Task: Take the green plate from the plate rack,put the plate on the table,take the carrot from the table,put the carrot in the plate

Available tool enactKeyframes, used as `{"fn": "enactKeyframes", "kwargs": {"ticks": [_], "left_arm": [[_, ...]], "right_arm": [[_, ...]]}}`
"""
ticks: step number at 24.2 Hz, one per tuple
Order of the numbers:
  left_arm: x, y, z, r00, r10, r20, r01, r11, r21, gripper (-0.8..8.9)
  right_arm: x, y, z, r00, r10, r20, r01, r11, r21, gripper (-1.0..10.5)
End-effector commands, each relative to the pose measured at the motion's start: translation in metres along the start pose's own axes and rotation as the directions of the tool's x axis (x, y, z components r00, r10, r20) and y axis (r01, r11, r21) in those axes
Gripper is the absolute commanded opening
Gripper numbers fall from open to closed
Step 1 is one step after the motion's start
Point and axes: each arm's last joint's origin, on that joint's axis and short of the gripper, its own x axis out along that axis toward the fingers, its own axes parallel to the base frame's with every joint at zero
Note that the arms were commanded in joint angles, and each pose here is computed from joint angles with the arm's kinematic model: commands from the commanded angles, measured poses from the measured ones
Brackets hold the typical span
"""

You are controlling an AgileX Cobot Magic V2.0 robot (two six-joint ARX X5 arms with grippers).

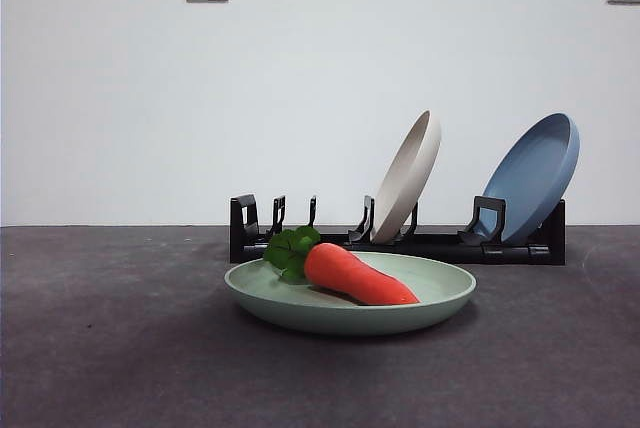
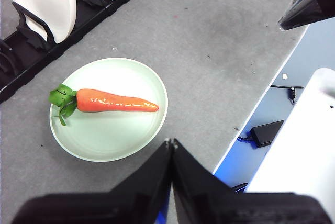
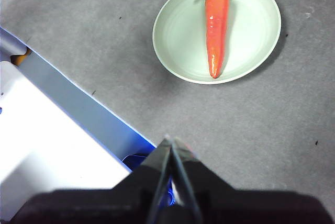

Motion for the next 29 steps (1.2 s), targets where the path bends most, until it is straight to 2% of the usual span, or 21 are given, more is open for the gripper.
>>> {"fn": "enactKeyframes", "kwargs": {"ticks": [1,14,16,18,21,24,29], "left_arm": [[0.001,-0.001,-0.001,1.000,-0.001,-0.004,0.001,1.000,0.000,-0.04],[0.000,0.000,-0.001,1.000,0.005,0.002,-0.005,1.000,0.000,-0.04],[-0.003,0.006,0.001,0.998,0.056,0.039,-0.057,0.998,0.007,-0.04],[-0.006,0.017,0.010,0.984,0.119,0.129,-0.119,0.993,-0.005,-0.04],[-0.014,0.038,0.027,0.938,0.174,0.299,-0.178,0.984,-0.013,-0.03],[-0.031,0.063,0.039,0.870,0.182,0.458,-0.194,0.981,-0.022,-0.03],[-0.071,0.102,0.032,0.747,0.266,0.610,-0.265,0.960,-0.095,-0.04]], "right_arm": [[0.001,0.000,-0.001,1.000,-0.001,-0.001,0.001,1.000,0.007,0.0],[0.001,0.000,-0.001,1.000,-0.001,-0.001,0.001,1.000,0.007,0.0],[0.001,0.000,-0.001,1.000,-0.001,-0.001,0.001,1.000,0.007,0.0],[0.001,0.000,-0.001,1.000,-0.001,-0.002,0.001,1.000,0.007,0.0],[0.001,0.000,-0.001,1.000,-0.001,-0.001,0.001,1.000,0.007,0.0],[0.001,0.000,-0.001,1.000,-0.001,-0.001,0.001,1.000,0.007,0.0],[0.001,0.000,-0.001,1.000,-0.001,-0.001,0.001,1.000,0.007,0.0]]}}
